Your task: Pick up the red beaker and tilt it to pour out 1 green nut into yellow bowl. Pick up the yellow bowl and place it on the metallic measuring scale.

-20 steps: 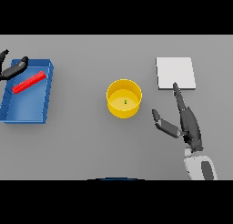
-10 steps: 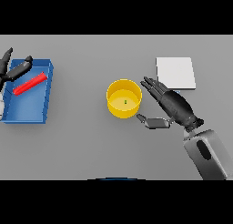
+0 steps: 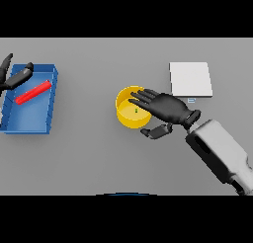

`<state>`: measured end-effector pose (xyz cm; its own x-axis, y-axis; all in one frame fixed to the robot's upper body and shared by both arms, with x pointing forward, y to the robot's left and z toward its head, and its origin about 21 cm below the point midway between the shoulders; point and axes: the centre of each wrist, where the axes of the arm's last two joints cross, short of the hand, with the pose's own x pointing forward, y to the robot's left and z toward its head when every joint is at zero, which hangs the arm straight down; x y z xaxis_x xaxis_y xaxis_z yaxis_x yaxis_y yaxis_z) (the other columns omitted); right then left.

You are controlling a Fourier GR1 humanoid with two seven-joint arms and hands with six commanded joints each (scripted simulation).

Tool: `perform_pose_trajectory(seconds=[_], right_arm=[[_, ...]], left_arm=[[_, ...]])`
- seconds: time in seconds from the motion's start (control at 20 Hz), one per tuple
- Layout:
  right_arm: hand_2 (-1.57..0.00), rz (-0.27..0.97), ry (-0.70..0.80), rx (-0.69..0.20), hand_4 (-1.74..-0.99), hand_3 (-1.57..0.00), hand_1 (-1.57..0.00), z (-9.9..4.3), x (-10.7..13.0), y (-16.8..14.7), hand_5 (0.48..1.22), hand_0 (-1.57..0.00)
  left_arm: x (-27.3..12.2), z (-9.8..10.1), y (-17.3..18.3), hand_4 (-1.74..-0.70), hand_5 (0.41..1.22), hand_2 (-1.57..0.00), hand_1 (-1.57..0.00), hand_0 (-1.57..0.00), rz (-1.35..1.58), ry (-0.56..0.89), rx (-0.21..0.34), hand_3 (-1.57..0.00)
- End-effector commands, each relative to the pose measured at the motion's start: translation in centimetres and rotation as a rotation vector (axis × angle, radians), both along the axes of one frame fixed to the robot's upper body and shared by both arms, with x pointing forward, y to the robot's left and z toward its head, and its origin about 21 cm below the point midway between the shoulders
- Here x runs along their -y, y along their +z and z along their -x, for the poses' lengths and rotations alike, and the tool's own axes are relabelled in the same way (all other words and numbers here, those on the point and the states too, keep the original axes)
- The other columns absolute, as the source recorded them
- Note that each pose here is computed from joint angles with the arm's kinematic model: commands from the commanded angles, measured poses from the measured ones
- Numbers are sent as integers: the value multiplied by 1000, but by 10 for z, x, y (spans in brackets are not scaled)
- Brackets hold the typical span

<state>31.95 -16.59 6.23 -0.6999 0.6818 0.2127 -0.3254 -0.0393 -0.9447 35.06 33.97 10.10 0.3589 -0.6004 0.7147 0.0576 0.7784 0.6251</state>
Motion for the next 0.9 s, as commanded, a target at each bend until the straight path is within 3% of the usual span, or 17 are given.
perform_pose_trajectory(seconds=[0.0,0.2,0.65,0.85], right_arm=[[1,23,25,-13,-1156,1,1,-3,-5,-2,642,1],[1,120,85,-53,-1161,1,1,-16,-21,-2,658,1],[1,284,109,-121,-1186,-8,1,-31,-40,-17,684,1],[-37,298,88,-129,-1234,-77,-15,-37,-44,-18,770,1]], left_arm=[[-1,0,3,-808,695,0,0,0,0,4,8,0],[2,-4,1,-808,696,1,1,1,4,5,1,1],[-5,-1,3,-797,704,1,1,1,-21,2,7,1],[-9,-1,3,-789,714,1,1,1,-31,6,-2,1]])
